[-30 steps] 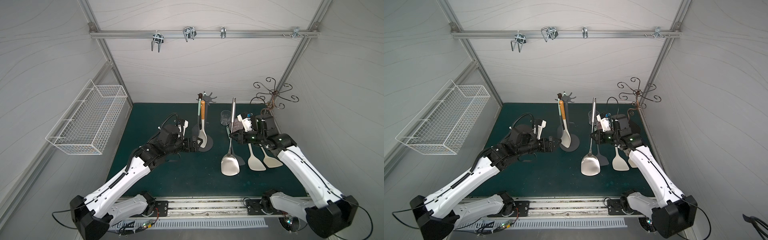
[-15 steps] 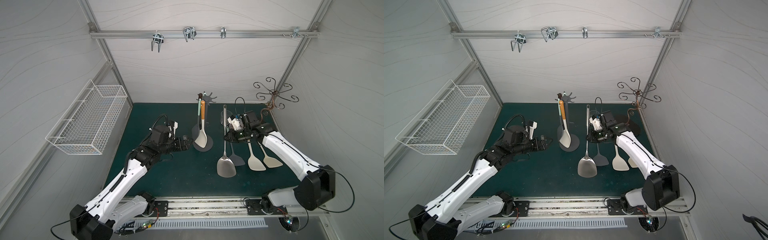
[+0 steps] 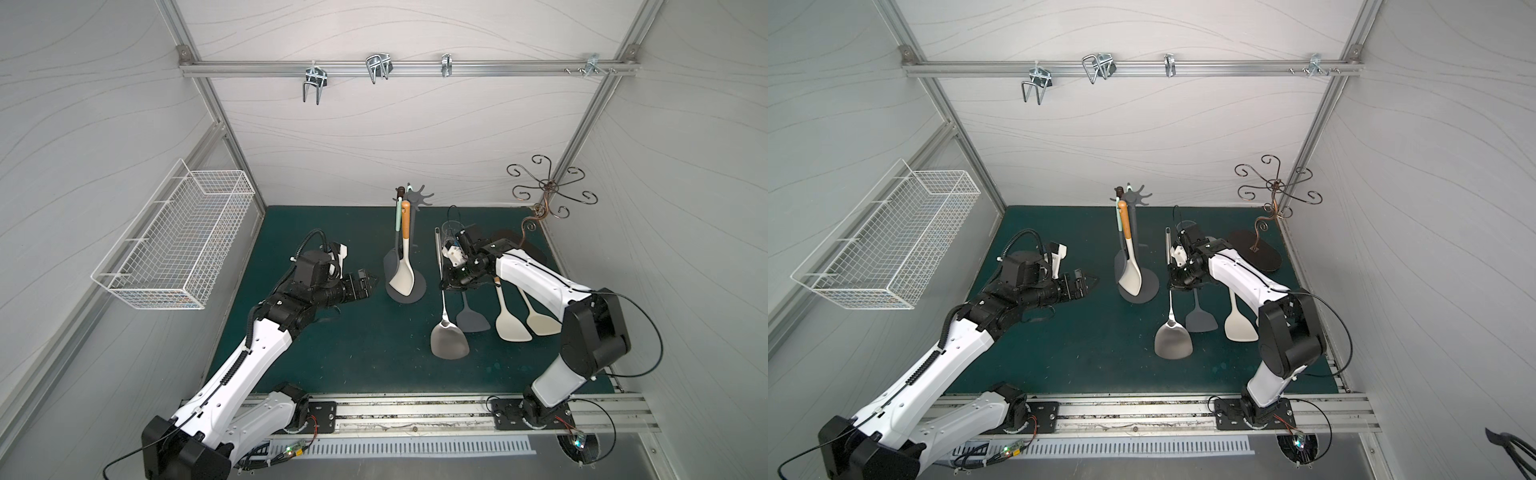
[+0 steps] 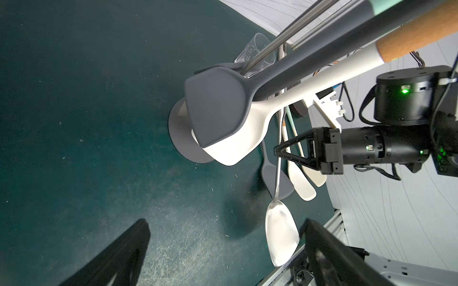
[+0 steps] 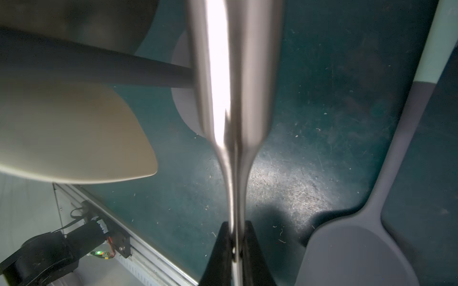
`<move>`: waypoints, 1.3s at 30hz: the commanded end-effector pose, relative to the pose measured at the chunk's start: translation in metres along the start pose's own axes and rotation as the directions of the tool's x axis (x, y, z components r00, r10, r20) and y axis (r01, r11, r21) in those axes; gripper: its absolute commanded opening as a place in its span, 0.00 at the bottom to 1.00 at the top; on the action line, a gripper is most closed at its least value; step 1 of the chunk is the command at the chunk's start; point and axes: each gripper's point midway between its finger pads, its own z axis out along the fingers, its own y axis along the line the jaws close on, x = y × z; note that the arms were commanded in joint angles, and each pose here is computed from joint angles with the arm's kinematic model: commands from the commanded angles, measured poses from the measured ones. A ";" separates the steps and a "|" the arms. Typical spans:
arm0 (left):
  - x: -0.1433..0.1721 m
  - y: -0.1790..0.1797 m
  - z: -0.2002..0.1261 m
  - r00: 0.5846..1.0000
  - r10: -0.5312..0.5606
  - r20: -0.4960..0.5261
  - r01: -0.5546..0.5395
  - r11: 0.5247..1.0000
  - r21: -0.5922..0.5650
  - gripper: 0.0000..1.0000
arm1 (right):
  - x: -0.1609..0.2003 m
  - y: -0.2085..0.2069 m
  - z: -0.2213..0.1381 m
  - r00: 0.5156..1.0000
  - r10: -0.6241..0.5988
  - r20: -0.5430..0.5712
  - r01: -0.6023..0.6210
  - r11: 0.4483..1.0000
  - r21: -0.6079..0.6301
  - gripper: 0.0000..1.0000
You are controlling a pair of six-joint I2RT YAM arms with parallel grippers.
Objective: Take the spatula off the kitchen utensil rack
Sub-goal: Place the spatula at the center of the board.
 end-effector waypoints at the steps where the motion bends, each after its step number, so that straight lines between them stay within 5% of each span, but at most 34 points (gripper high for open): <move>1: -0.011 -0.010 -0.003 0.999 0.007 0.040 -0.008 0.999 0.043 1.00 | -0.006 -0.001 0.005 1.000 0.003 -0.013 -0.003 0.999 0.032 0.00; 39: -0.012 -0.015 0.000 1.000 -0.004 0.027 0.003 0.998 0.065 1.00 | -0.003 -0.046 0.104 0.970 0.123 -0.210 -0.097 0.987 0.129 0.00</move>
